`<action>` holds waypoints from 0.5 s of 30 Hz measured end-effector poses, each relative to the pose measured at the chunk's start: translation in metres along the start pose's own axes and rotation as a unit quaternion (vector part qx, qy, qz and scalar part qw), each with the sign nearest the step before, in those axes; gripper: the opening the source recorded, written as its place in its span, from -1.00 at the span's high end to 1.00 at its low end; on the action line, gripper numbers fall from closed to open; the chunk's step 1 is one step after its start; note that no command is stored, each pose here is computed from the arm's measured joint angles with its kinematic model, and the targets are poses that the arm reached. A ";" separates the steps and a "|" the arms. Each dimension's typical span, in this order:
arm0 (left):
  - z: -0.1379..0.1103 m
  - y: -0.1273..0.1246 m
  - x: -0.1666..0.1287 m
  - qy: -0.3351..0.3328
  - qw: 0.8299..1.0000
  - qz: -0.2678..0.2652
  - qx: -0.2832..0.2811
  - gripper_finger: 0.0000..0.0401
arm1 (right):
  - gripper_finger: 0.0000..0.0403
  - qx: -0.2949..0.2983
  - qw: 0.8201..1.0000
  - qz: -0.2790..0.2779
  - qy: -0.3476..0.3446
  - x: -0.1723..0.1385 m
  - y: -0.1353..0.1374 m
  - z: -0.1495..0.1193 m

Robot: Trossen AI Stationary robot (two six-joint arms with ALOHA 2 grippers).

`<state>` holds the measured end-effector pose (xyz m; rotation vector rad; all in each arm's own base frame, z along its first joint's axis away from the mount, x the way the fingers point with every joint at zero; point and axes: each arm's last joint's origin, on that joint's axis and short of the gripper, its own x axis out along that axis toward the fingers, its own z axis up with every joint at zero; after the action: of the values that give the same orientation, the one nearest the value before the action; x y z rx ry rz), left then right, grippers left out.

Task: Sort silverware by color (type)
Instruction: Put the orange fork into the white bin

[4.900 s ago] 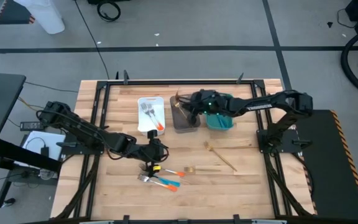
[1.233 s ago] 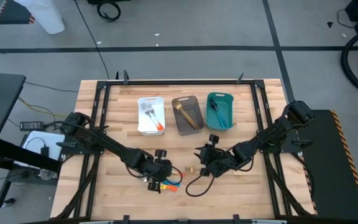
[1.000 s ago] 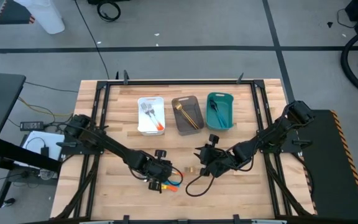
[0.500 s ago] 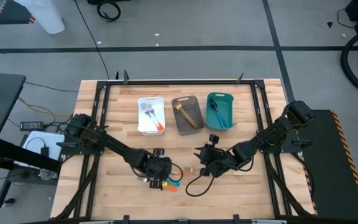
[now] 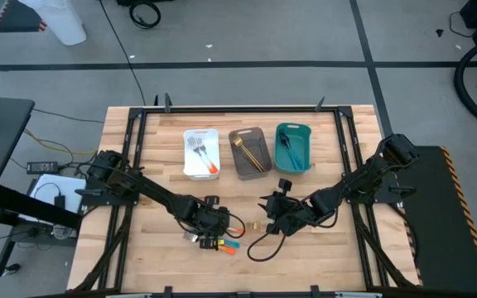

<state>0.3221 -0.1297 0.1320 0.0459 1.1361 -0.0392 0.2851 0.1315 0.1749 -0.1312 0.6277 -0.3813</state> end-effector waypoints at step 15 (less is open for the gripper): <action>-0.003 -0.003 -0.001 0.007 0.998 0.004 0.054 0.91 | 0.45 -0.001 1.000 0.000 0.001 0.000 0.000 0.000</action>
<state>0.3193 -0.1323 0.1314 0.1474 1.1472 -0.0939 0.2850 0.1315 0.1748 -0.1322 0.6289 -0.3815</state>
